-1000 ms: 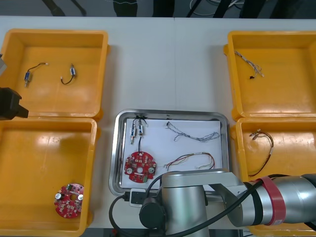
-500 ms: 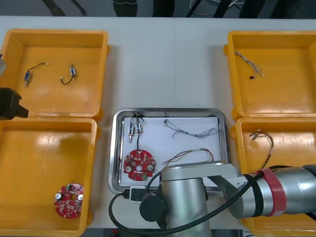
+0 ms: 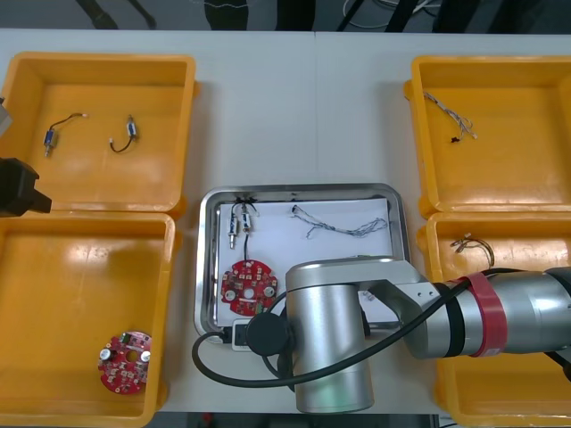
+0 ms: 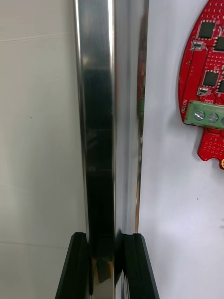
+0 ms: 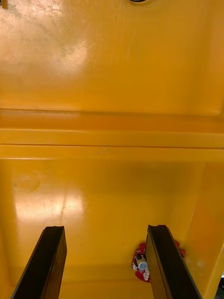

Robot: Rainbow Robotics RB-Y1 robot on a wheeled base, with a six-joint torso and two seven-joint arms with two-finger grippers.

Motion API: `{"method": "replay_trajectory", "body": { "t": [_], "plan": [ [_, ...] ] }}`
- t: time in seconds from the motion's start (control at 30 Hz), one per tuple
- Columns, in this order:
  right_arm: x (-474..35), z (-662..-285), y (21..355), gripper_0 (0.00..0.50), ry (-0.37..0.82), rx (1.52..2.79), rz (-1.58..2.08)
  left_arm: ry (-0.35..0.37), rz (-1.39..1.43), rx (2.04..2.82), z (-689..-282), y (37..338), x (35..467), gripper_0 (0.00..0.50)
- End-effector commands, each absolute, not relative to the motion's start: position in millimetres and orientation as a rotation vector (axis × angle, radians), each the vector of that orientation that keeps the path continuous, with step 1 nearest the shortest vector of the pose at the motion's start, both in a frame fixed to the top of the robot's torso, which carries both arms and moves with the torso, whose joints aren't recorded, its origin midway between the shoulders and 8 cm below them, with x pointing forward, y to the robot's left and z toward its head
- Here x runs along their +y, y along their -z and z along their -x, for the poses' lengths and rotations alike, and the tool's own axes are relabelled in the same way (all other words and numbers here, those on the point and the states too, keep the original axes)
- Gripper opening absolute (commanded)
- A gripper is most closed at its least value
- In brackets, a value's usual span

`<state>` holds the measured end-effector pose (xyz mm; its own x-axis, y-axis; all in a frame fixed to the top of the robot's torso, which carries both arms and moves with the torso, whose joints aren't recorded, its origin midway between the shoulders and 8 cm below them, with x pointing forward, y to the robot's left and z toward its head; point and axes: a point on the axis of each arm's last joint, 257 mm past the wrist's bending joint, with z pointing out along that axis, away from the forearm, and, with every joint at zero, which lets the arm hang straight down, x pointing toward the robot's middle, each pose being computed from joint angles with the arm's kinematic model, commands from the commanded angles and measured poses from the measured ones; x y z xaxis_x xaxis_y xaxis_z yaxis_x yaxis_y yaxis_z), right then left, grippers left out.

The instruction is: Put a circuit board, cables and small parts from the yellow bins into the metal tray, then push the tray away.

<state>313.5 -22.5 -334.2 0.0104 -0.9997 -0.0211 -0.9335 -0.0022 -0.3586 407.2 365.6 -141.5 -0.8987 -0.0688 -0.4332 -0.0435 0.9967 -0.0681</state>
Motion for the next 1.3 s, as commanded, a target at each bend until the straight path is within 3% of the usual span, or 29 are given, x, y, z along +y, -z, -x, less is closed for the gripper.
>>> {"method": "replay_trajectory", "body": {
  "t": [0.03,0.5,1.3],
  "plan": [
    [-17,-337,316,0.000,0.347,1.988,1.998,-0.027,-0.024,2.668,-402,129,386,0.500],
    [-14,-373,296,0.000,0.337,2.026,1.985,-0.027,-0.024,2.668,-402,129,386,0.500],
    [-17,-433,273,0.000,0.408,1.981,1.942,-0.027,-0.024,2.668,-402,129,386,0.500]
  ]
}}
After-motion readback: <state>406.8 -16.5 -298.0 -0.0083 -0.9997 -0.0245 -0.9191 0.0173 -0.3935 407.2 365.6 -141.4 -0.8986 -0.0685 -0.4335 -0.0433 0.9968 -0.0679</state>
